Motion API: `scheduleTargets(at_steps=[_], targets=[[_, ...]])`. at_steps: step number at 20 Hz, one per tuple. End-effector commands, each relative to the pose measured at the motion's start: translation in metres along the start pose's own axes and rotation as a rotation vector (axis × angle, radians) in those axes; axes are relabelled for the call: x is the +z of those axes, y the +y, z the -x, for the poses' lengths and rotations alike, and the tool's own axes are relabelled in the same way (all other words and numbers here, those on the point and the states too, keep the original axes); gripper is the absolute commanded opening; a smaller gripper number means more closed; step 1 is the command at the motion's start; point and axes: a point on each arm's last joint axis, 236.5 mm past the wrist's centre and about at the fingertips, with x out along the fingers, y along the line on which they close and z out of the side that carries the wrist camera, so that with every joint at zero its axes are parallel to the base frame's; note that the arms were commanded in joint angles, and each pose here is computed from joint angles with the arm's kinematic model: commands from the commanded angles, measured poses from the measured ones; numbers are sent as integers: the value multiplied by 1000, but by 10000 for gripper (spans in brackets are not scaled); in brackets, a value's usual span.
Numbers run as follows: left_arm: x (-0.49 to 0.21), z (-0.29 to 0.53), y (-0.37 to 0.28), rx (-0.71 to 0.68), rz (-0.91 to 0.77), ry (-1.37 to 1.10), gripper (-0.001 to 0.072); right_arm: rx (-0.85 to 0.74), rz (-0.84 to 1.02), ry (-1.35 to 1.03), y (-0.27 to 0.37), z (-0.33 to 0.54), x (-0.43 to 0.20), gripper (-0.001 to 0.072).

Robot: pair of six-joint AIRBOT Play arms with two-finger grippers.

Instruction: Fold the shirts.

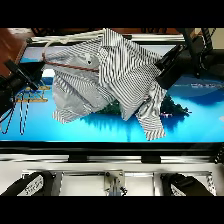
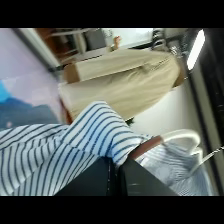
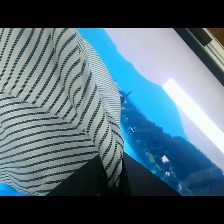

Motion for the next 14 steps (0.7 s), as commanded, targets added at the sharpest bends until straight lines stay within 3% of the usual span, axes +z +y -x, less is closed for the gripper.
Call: scheduleTargets(at_steps=[1,8,11,14], targets=[[13,1,-21,-89,20,-55,55,-83,39,38,-20,1,-9,83],[-4,3,-34,-142,10,19,55,-172,65,62,-42,-4,-13,83],[-13,4,-38,-162,-99,45,53,-298,51,60,-72,-2,-11,82],[-21,2,-16,-73,-170,85,54,-349,9,2,-84,-2,1,83]])
